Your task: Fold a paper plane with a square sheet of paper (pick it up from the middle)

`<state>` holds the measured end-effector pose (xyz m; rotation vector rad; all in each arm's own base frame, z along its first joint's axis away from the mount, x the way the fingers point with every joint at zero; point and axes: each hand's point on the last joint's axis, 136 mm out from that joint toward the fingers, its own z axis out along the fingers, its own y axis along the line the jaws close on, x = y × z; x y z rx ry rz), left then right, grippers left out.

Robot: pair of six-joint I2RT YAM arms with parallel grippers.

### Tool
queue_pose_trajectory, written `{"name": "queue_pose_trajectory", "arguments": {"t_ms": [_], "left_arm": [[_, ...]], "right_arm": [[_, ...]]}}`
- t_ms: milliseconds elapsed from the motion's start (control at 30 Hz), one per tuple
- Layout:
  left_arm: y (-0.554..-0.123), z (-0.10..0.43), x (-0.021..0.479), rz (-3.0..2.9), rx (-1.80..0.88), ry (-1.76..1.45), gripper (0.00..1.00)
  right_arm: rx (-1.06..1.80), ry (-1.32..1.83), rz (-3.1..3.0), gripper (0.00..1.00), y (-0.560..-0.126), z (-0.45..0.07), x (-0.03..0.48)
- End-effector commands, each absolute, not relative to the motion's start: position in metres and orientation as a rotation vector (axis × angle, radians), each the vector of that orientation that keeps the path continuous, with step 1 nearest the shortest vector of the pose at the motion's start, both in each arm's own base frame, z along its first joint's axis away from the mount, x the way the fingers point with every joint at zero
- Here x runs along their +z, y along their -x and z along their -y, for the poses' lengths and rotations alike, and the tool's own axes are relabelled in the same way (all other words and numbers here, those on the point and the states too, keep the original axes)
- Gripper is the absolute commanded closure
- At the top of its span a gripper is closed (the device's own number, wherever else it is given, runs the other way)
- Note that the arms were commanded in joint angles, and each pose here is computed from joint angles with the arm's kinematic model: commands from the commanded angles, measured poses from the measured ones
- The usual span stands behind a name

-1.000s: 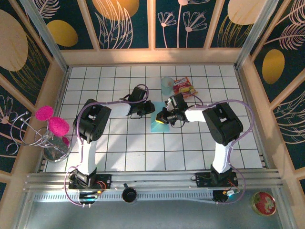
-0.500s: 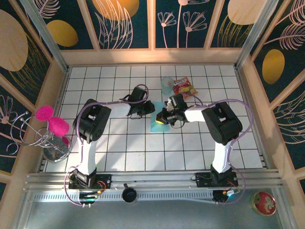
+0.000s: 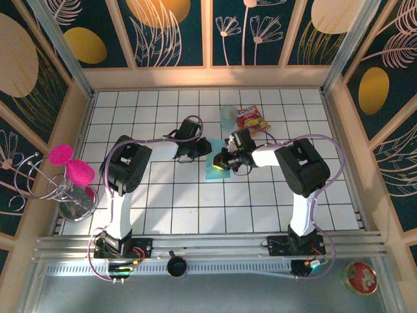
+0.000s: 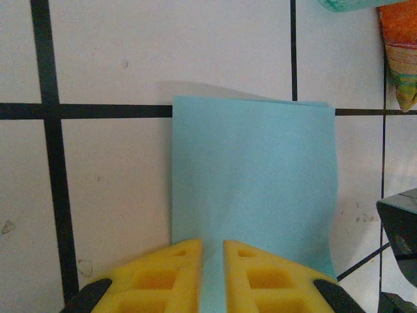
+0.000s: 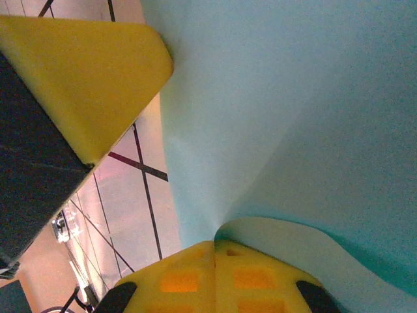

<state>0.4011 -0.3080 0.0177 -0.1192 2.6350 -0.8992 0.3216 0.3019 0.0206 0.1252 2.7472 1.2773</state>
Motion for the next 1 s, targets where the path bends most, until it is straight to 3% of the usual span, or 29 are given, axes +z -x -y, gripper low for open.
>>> {"name": "queue_pose_trajectory", "arguments": {"t_ms": [0, 633, 967], "left_arm": [[-0.387, 0.299, 0.003, -2.701, -0.872, 0.149, 0.83], [-0.394, 0.300, 0.032, -2.633, -0.887, 0.152, 0.80], [-0.401, 0.278, 0.063, -2.517, -0.868, 0.271, 0.75]], "right_arm": [[1.300, -0.083, -2.719, 0.99, -0.328, -0.311, 0.025], [1.209, -0.140, -2.791, 0.97, -0.322, -0.300, 0.006], [1.188, -0.160, -2.809, 0.78, -0.322, -0.299, 0.003]]}}
